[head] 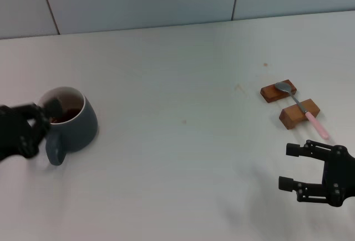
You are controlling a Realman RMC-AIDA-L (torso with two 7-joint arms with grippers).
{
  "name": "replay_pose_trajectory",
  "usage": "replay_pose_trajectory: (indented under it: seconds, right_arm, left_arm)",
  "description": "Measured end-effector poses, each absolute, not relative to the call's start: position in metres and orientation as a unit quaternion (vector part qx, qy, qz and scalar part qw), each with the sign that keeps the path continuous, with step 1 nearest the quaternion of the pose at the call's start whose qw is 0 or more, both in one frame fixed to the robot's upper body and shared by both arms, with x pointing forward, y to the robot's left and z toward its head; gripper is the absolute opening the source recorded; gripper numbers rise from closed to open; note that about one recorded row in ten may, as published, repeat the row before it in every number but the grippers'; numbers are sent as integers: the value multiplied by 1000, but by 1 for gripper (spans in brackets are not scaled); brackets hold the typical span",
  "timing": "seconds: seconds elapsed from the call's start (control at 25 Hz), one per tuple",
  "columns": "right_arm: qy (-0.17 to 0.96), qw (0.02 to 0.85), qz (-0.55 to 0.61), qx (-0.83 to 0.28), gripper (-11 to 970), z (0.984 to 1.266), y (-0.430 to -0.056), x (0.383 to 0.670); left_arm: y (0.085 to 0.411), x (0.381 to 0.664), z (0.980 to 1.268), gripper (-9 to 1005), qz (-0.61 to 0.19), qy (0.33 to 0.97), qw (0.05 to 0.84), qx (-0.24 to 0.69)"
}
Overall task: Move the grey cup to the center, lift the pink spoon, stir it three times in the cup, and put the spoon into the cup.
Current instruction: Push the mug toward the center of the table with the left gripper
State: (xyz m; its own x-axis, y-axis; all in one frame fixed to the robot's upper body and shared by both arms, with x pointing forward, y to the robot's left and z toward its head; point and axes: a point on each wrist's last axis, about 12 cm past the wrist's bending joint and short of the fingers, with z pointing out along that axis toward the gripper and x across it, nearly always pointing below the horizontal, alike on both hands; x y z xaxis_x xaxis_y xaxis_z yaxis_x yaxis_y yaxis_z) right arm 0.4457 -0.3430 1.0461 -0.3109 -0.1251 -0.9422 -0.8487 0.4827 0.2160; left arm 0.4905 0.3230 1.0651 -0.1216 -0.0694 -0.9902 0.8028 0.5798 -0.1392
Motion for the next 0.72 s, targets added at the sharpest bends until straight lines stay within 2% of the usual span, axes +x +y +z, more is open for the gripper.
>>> replay_pose_trajectory:
  seconds: [0.32,0.72]
  right_arm:
    - [715,483,377,-337,828,1047,-344,447]
    - [712,490,377,-334,828,1049,-343,449]
  left_arm:
    - [336,496,1059,-2,-227,648,677,264]
    - [346,501,1040,-2,-71,666,683,293]
